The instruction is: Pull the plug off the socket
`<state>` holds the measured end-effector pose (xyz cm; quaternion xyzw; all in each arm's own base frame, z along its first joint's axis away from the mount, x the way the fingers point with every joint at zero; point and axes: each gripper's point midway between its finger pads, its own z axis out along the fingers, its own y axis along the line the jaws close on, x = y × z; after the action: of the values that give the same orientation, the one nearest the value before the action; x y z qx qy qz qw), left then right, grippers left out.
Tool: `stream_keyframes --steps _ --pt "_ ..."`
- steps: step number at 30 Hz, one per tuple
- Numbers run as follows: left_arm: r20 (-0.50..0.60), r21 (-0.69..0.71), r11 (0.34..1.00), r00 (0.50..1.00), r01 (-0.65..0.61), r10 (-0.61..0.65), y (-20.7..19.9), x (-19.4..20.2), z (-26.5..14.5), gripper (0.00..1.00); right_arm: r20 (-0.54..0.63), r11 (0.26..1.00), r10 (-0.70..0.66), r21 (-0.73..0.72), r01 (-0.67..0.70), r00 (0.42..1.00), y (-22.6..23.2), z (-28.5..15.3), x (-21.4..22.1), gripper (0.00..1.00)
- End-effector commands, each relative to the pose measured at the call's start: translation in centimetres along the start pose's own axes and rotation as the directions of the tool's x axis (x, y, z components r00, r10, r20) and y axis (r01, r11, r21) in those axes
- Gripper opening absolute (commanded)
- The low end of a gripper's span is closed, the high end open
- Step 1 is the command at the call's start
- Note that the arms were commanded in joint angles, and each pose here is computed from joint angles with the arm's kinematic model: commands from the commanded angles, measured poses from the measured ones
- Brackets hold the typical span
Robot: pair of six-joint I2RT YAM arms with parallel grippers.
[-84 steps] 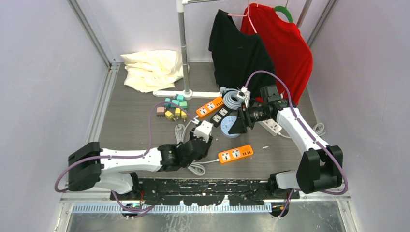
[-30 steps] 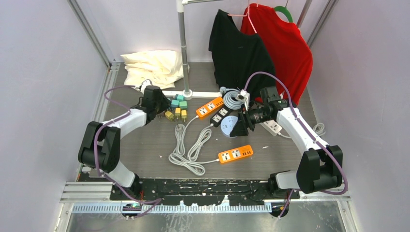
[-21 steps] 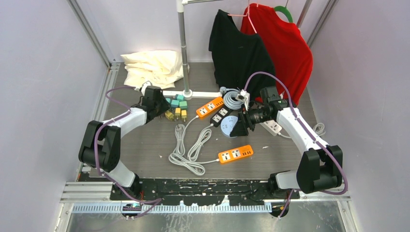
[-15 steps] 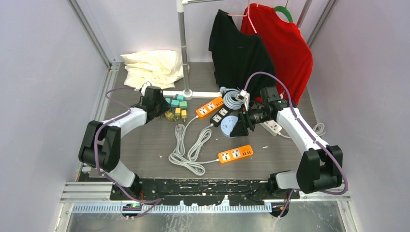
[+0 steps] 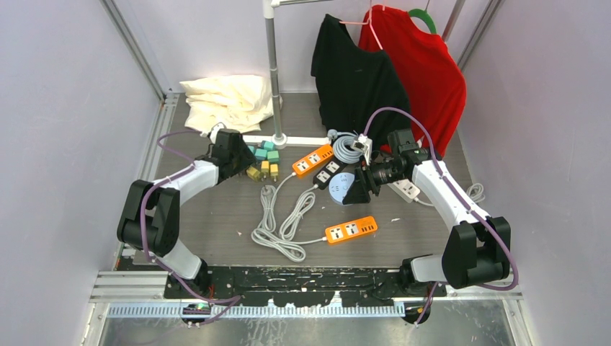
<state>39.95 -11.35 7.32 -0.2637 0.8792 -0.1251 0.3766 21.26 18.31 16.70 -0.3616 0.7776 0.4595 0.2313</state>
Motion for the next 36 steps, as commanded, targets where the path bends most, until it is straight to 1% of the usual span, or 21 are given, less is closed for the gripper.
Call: stream_keyframes --steps 1,2,3,6,8,12,14,15,16,18,19,21,22,25,28,31,33,36 --pt "0.062 0.049 0.998 0.998 0.028 -0.031 -1.7 -2.7 -1.7 0.6 0.017 0.999 -0.044 -0.004 0.044 0.999 0.5 -0.3 -0.7 0.62" --pt "0.065 0.05 0.998 0.997 0.029 -0.032 -1.6 -2.7 -1.9 0.63 0.016 0.999 -0.046 -0.003 0.046 0.999 0.5 -0.3 -0.7 0.62" --pt "0.07 0.052 0.998 0.997 0.03 -0.034 -1.6 -2.8 -2.2 0.64 0.016 0.999 -0.045 -0.003 0.045 0.999 0.5 -0.3 -0.7 0.62" --pt "0.075 0.07 0.997 0.997 0.031 -0.036 -1.6 -2.8 -3.3 0.65 0.014 0.999 -0.052 0.001 0.052 0.999 0.5 -0.4 -0.7 0.62" --pt "0.071 0.105 0.994 0.997 0.021 -0.028 -1.9 -2.7 -4.4 0.65 0.009 0.998 -0.063 0.007 0.063 0.998 0.4 -0.5 -0.6 0.62" --pt "0.037 0.213 0.977 0.999 -0.01 0.003 -2.4 -1.4 -7.1 0.65 -0.008 0.993 -0.117 0.028 0.117 0.993 0.4 -0.8 -0.2 0.63" --pt "0.027 0.316 0.948 0.999 -0.046 0.039 -3.2 -0.4 -9.1 0.65 -0.011 0.987 -0.158 0.035 0.158 0.987 0.5 -1.0 0.1 0.63" --pt "0.028 0.385 0.92 0.998 -0.065 0.059 -3.9 0.1 -10.0 0.64 -0.012 0.983 -0.18 0.037 0.181 0.984 0.6 -1.1 0.2 0.63" --pt "0.025 0.458 0.885 0.997 -0.08 0.077 -4.5 0.9 -11.0 0.64 -0.013 0.978 -0.207 0.035 0.208 0.978 0.8 -1.2 0.4 0.64" --pt "0.037 0.619 0.777 0.993 -0.113 0.115 -6.3 2.4 -13.4 0.65 -0.02 0.962 -0.272 0.033 0.273 0.962 1.0 -1.3 1.0 0.65" --pt "0.033 0.673 0.73 0.991 -0.12 0.132 -6.9 3.3 -14.4 0.65 -0.023 0.952 -0.304 0.033 0.305 0.952 1.1 -1.4 1.4 0.65" --pt "0.025 0.758 0.638 0.983 -0.137 0.182 -8.2 5.0 -16.3 0.65 -0.019 0.925 -0.378 0.03 0.378 0.926 1.3 -1.5 1.8 0.67" --pt "0.025 0.806 0.572 0.975 -0.15 0.22 -8.9 6.2 -17.5 0.65 -0.018 0.914 -0.404 0.024 0.404 0.915 1.5 -1.5 2.2 0.67" --pt "0.081 0.88 0.423 0.944 -0.218 0.319 -11.1 9.5 -20.1 0.65 -0.006 0.867 -0.498 -0.007 0.498 0.867 2.3 -1.9 2.9 0.71" --pt "0.193 0.903 0.268 0.874 -0.336 0.445 -12.8 13.7 -22.3 0.66 -0.005 0.85 -0.527 -0.014 0.527 0.85 2.5 -2.4 3.3 0.72" --pt "0.343 0.876 0.124 0.783 -0.466 0.519 -13.5 17.3 -23.6 0.67 -0.012 0.836 -0.549 -0.004 0.549 0.836 2.3 -2.8 3.7 0.73" --pt "0.452 0.834 0.03 0.712 -0.552 0.537 -13.9 19.3 -24.3 0.68 -0.016 0.813 -0.582 -0.004 0.582 0.813 2.1 -2.9 4.1 0.73" --pt "0.597 0.749 -0.082 0.615 -0.658 0.515 -14.1 20.6 -24.2 0.69 -0.016 0.76 -0.649 -0.033 0.649 0.76 2.2 -2.5 5.3 0.79"
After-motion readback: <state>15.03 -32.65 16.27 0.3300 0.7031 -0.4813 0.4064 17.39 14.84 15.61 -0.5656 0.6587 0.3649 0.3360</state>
